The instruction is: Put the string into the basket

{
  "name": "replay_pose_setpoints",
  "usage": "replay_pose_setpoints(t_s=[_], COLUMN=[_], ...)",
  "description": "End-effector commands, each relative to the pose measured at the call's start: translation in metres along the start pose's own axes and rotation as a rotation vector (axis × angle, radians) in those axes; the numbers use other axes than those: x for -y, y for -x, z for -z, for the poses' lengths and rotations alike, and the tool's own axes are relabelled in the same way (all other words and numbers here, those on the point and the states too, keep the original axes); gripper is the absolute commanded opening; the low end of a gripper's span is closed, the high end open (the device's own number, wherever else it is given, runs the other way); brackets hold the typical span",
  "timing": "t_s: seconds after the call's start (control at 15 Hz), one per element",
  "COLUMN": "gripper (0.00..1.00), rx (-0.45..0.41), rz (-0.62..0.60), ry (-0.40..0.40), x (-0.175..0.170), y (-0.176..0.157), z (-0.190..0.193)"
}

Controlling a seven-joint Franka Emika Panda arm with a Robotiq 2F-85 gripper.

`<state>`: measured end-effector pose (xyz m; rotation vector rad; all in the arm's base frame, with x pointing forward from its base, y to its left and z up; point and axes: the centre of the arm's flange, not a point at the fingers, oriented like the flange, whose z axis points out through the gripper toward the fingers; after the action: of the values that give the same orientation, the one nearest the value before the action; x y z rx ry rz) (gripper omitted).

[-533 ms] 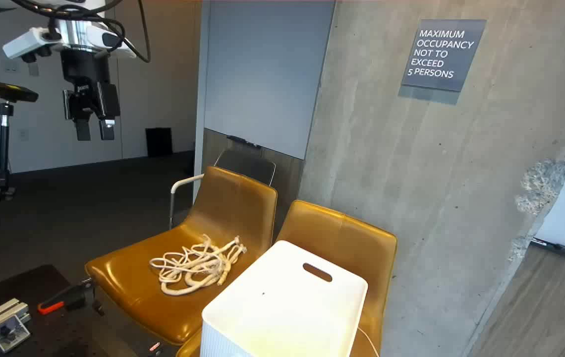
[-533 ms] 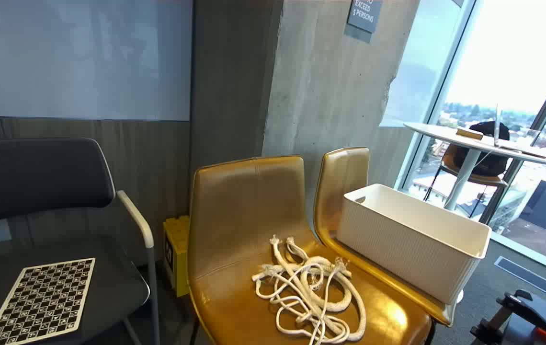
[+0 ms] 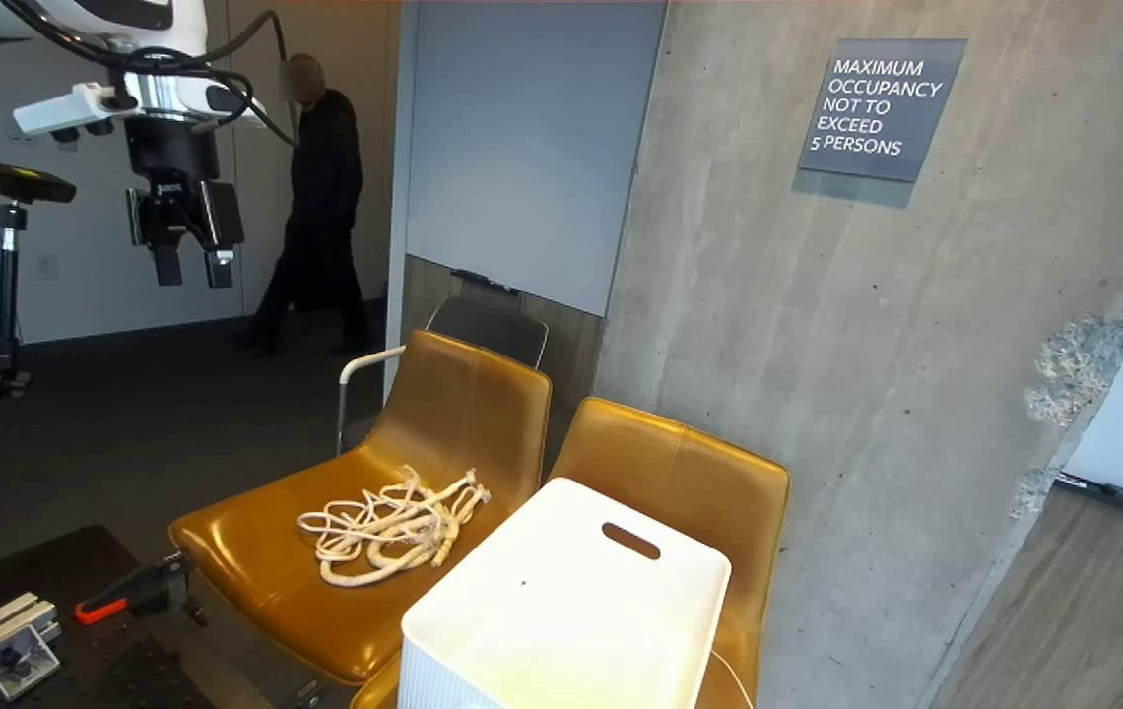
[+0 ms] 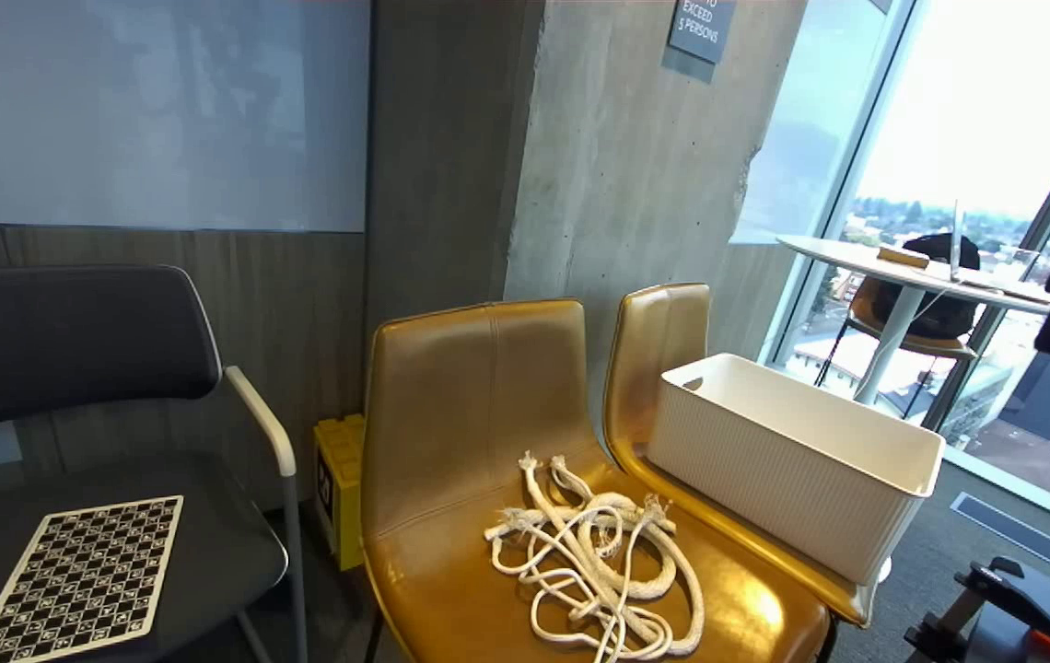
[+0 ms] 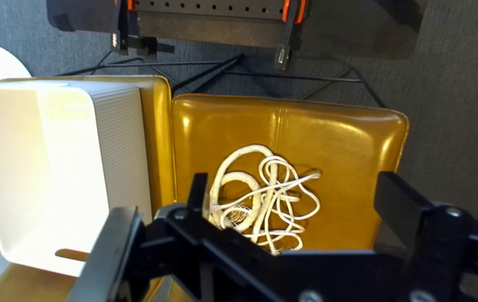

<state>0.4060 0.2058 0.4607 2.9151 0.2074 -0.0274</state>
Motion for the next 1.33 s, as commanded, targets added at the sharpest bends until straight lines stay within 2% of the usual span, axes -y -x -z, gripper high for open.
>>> replay_pose_setpoints(t_s=[0.0, 0.33, 0.67, 1.0, 1.27], gripper=[1.0, 1.0, 1.0, 1.0, 1.0], rx=[-0.043, -0.095, -0.073, -0.01, 0.024], rz=[0.058, 0.106, 0.108, 0.095, 0.092], ry=[-0.059, -0.099, -0.081, -0.051, -0.046], x=[0.015, 0.025, 0.009, -0.019, -0.027], y=[-0.044, -0.13, -0.216, -0.263, -0.297], z=[-0.015, -0.065, -0.139, -0.224, -0.279])
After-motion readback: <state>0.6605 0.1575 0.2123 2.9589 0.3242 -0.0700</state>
